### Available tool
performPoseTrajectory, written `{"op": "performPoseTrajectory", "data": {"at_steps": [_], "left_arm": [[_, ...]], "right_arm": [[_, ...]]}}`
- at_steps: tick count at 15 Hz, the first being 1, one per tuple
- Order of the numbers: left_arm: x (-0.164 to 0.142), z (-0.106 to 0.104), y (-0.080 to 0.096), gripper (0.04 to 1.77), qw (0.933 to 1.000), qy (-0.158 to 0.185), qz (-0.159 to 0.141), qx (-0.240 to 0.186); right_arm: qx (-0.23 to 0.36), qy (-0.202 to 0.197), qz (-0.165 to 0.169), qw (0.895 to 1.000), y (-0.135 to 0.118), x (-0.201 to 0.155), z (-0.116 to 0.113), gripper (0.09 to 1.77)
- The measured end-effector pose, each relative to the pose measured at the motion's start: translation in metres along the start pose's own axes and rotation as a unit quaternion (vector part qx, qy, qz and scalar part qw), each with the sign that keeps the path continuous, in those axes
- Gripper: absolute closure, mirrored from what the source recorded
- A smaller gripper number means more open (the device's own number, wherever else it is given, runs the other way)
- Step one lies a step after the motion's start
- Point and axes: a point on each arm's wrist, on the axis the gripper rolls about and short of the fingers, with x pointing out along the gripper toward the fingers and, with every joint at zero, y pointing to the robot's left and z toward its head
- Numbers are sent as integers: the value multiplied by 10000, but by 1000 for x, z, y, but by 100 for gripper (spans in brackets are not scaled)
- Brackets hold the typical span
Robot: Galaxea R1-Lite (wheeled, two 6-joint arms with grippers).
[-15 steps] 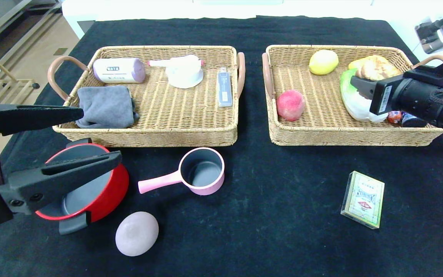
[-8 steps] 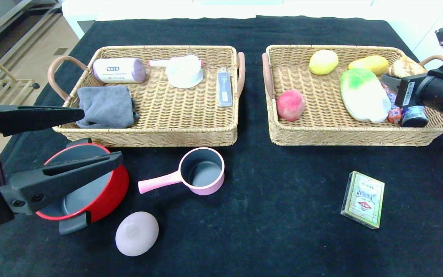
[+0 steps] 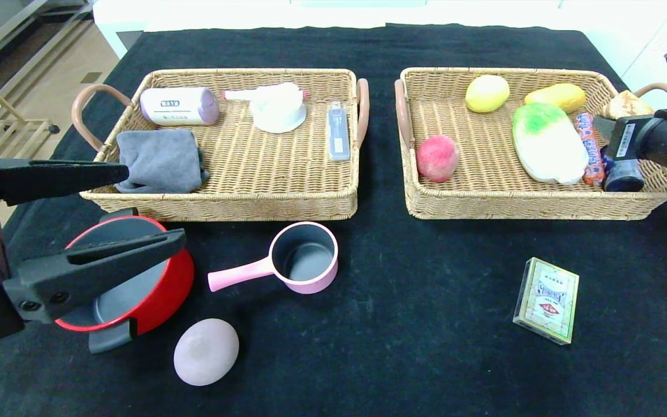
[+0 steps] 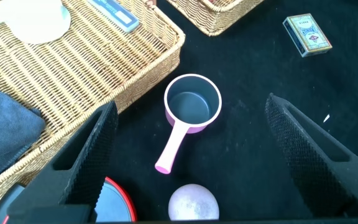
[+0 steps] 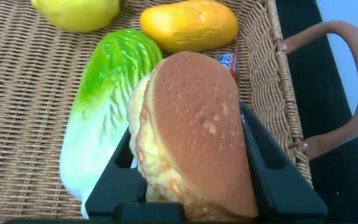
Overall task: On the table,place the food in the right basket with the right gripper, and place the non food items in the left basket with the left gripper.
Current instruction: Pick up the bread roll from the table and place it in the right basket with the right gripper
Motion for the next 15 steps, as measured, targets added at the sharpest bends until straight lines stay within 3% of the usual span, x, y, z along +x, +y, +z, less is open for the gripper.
{"op": "performPoseTrajectory", "data": {"at_steps": [3, 9, 15], "left_arm": [[0, 0, 0, 9, 10000, 10, -3, -3], [0, 0, 0, 9, 10000, 10, -1, -3], [0, 0, 0, 9, 10000, 10, -3, -3]], "right_arm": [[3, 52, -9, 10000, -1, 4, -4, 104], [7, 72, -14, 10000, -1, 6, -6, 58], [17, 74, -18, 10000, -1, 6, -6, 35]]}}
